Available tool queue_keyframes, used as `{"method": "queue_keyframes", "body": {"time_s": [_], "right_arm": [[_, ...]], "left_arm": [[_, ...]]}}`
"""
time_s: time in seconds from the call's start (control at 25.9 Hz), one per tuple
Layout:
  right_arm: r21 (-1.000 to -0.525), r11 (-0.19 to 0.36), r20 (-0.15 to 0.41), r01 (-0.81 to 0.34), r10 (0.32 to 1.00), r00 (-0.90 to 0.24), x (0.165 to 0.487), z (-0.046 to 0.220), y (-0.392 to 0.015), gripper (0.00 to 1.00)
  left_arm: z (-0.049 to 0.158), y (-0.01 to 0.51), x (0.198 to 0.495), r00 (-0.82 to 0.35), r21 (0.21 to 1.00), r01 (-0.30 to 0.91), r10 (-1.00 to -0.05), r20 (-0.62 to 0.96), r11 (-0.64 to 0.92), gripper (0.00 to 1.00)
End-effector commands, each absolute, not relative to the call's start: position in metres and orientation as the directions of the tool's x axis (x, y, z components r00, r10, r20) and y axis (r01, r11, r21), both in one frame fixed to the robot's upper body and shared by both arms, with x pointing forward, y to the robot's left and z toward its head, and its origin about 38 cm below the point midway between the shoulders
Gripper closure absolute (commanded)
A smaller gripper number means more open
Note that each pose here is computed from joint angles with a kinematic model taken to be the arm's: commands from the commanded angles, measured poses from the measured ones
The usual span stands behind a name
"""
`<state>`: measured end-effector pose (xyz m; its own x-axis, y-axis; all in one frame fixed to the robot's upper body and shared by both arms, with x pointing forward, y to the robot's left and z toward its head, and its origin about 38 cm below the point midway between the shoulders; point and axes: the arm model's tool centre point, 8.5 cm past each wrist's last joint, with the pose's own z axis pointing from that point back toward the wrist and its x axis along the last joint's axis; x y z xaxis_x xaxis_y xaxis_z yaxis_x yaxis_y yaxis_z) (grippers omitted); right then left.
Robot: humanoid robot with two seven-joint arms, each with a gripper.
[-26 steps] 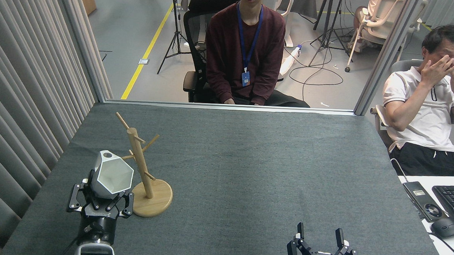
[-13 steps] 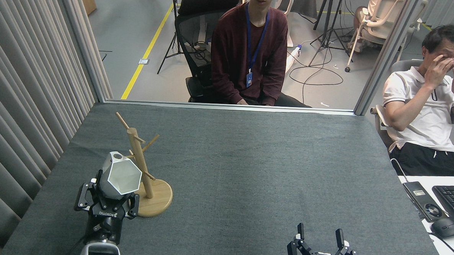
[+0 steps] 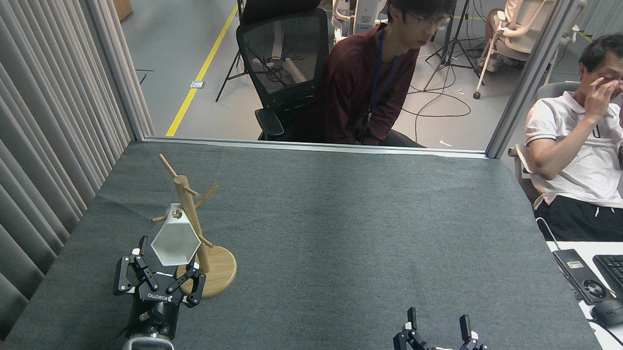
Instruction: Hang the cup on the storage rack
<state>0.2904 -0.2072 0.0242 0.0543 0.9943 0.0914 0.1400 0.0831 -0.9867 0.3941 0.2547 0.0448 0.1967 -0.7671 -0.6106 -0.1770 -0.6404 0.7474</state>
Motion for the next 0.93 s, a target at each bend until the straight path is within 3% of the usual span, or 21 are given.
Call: {"method": "queue_keyframes", "body": {"time_s": [0.0, 0.31, 0.43, 0.58, 0.7, 0.89], "right_arm": [[-0.987, 0.083, 0.092, 0.14, 0.994, 0.055, 0.29, 0.024, -0.207, 0.02], [-0.988, 0.083, 0.091, 0.134, 0.994, 0.053, 0.289, 0.023, -0.207, 0.02], [-0.988, 0.081, 0.088, 0.129, 0.995, 0.05, 0.288, 0.022, -0.207, 0.02], [-0.99, 0.069, 0.075, 0.124, 0.996, 0.046, 0.286, 0.02, -0.21, 0.02], [-0.99, 0.067, 0.074, 0.123, 0.996, 0.046, 0.285, 0.02, -0.211, 0.02], [-0.989, 0.069, 0.072, 0.129, 0.997, 0.017, 0.285, 0.022, -0.21, 0.02]], "left_arm": [[0.037, 0.25, 0.385, 0.187, 0.758, -0.168, -0.776, -0.603, -0.63, 0.01], [0.019, 0.261, 0.352, 0.18, 0.77, -0.118, -0.776, -0.604, -0.627, 0.01], [0.02, 0.278, 0.341, 0.217, 0.801, -0.096, -0.798, -0.562, -0.59, 0.01], [0.041, 0.282, 0.315, 0.143, 0.945, -0.171, -0.956, -0.257, -0.279, 0.01], [0.047, 0.286, 0.288, 0.019, 0.992, -0.124, -1.0, -0.011, -0.014, 0.01], [0.046, 0.285, 0.268, -0.078, 0.995, -0.075, -0.995, 0.061, 0.067, 0.01]]}}
